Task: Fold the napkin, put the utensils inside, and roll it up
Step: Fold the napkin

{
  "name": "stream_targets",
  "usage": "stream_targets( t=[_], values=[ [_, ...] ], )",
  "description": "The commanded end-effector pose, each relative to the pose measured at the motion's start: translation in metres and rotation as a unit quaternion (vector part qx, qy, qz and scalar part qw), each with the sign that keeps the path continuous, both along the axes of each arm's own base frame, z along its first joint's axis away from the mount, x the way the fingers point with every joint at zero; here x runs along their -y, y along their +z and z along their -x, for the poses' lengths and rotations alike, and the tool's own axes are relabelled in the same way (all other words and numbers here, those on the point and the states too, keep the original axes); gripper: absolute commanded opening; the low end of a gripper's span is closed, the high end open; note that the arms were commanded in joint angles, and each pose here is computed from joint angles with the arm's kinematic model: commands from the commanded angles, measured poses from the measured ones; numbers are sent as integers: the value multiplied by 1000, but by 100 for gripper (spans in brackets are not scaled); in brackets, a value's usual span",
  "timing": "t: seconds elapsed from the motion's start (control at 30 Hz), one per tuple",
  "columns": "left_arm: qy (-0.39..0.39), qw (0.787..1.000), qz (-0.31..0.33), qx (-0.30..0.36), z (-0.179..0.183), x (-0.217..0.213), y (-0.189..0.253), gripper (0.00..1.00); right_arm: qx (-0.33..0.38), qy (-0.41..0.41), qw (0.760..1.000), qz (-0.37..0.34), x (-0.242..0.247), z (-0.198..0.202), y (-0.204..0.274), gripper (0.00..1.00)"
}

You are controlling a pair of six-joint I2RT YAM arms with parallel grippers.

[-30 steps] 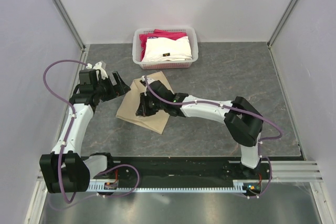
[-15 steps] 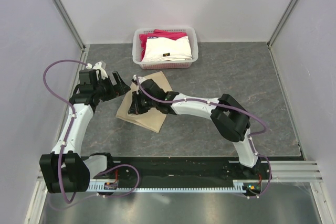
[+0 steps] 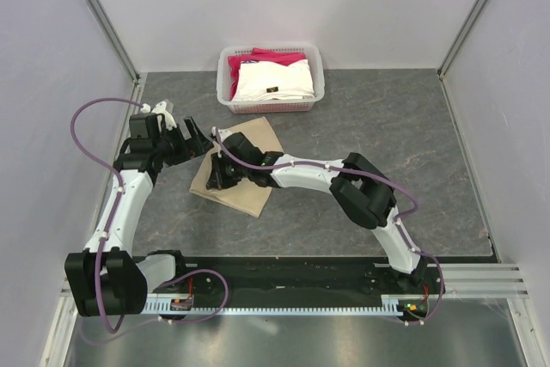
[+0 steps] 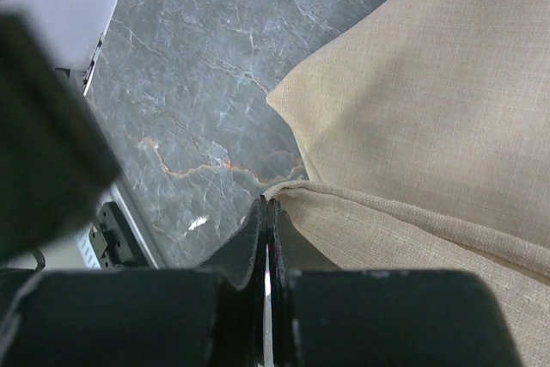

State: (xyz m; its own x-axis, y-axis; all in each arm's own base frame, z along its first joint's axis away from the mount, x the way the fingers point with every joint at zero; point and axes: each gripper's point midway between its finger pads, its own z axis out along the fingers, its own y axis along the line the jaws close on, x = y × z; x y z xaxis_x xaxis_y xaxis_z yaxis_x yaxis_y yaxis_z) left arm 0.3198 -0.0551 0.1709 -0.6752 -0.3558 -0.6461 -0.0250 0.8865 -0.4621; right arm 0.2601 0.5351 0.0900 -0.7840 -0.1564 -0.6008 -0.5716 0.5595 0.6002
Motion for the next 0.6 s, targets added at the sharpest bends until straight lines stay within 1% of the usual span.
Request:
stream_targets(
  t=[0.0,0.13,0.17,0.2,0.23,0.27,0.33,0.37,0.4,0.47,0.57],
  values=[
    [2,1000,-2,23,-5,-2,9,98,28,8,999,-31,-20,-8,17,0],
    [3,1000,-4,22,-5,-3,8,98,26,7,999,-26,-23,-11,8,0],
    [3,1000,-3,22,-6,-2,9,98,26,7,999,-27,-24,-12,7,2],
    [3,1000,-3,21,-5,-3,8,98,26,8,999,-27,-25,-12,6,11],
    [6,1000,-5,21,-6,-4,8,99,27,8,999,-27,-26,-12,6,18],
    [7,1000,-7,22,-6,-5,8,99,27,9,999,-28,-27,-12,6,28],
    [11,1000,-12,22,-6,-7,7,99,35,15,999,-34,-28,-12,14,37],
    [13,1000,-15,23,-7,-8,8,100,40,20,998,-38,-29,-12,19,48],
    [17,999,-20,24,-7,-10,8,100,43,29,998,-43,-30,-11,25,53],
    [22,999,-25,25,-7,-12,8,100,51,46,996,-54,-30,-7,42,61],
    [29,999,-33,26,-8,-16,7,100,61,51,995,-57,-17,-4,59,65]
  ],
)
